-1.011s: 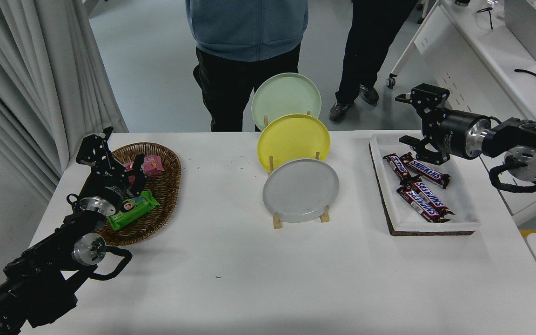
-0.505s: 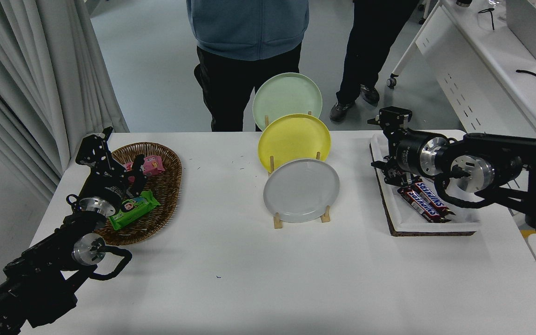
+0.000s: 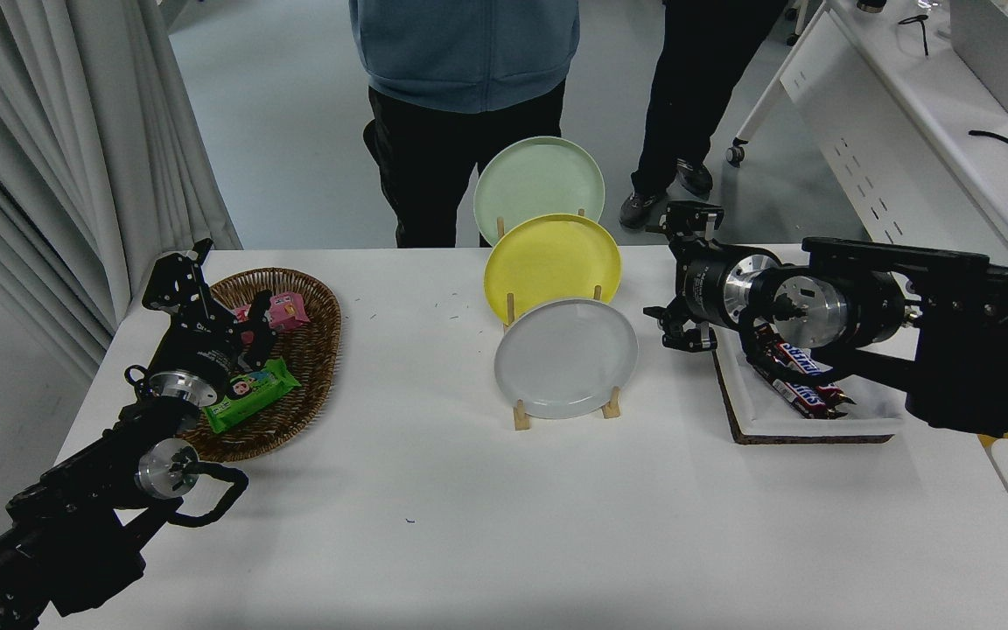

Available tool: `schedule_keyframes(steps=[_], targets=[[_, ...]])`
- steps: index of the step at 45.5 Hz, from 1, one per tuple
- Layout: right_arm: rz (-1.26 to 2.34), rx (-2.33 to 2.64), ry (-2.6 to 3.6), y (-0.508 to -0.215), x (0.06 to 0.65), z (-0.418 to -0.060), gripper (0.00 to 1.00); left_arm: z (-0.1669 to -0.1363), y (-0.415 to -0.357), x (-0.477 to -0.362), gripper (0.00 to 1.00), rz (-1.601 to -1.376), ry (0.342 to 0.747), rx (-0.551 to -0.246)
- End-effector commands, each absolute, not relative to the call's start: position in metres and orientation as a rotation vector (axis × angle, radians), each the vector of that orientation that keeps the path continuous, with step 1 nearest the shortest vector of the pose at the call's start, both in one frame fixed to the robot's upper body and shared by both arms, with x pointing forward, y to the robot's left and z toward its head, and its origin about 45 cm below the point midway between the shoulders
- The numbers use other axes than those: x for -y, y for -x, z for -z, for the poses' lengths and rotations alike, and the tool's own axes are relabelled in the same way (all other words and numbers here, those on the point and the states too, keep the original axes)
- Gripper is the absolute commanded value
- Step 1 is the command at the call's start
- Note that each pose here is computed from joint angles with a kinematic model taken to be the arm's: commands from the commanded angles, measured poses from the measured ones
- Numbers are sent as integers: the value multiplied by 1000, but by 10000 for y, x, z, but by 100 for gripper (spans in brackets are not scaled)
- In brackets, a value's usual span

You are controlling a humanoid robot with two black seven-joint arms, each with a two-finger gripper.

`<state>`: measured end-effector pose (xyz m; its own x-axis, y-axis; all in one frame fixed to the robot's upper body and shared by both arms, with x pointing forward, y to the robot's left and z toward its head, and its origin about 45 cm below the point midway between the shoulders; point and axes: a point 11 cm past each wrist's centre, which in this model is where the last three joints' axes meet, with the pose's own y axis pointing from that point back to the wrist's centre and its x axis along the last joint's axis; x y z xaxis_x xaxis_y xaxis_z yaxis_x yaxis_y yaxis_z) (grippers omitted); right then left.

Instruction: Place the plate on the table

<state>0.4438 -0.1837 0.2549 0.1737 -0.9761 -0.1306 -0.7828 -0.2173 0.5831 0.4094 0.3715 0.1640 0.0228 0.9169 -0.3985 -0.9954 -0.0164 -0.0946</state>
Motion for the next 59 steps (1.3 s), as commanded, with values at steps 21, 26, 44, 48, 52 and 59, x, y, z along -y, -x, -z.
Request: schedule_keyframes(steps=[21, 26, 44, 48, 52, 59], targets=[[736, 1642, -2063, -4442, 1309, -2310, 99, -1637, -4092, -3717, 100, -1543, 397, -246], [764, 1620, -2081, -4417, 1209, -2300, 99, -1644, -4097, -3714, 100, -1541, 399, -246], [727, 1646, -2075, -4505, 1135, -2281, 99, -1637, -4092, -3715, 100, -1542, 398, -247], [728, 1654, -2065, -4509, 1159, -2259, 99, -1637, -4092, -3717, 100, -1543, 397, -246], [725, 1681, -2041, -4540, 1229, -2224, 99, -1644, -4097, -3714, 100, -1541, 399, -246], [721, 1713, -2033, -4611, 1211, -2216, 99, -1637, -4092, -3715, 100, -1542, 398, -247]])
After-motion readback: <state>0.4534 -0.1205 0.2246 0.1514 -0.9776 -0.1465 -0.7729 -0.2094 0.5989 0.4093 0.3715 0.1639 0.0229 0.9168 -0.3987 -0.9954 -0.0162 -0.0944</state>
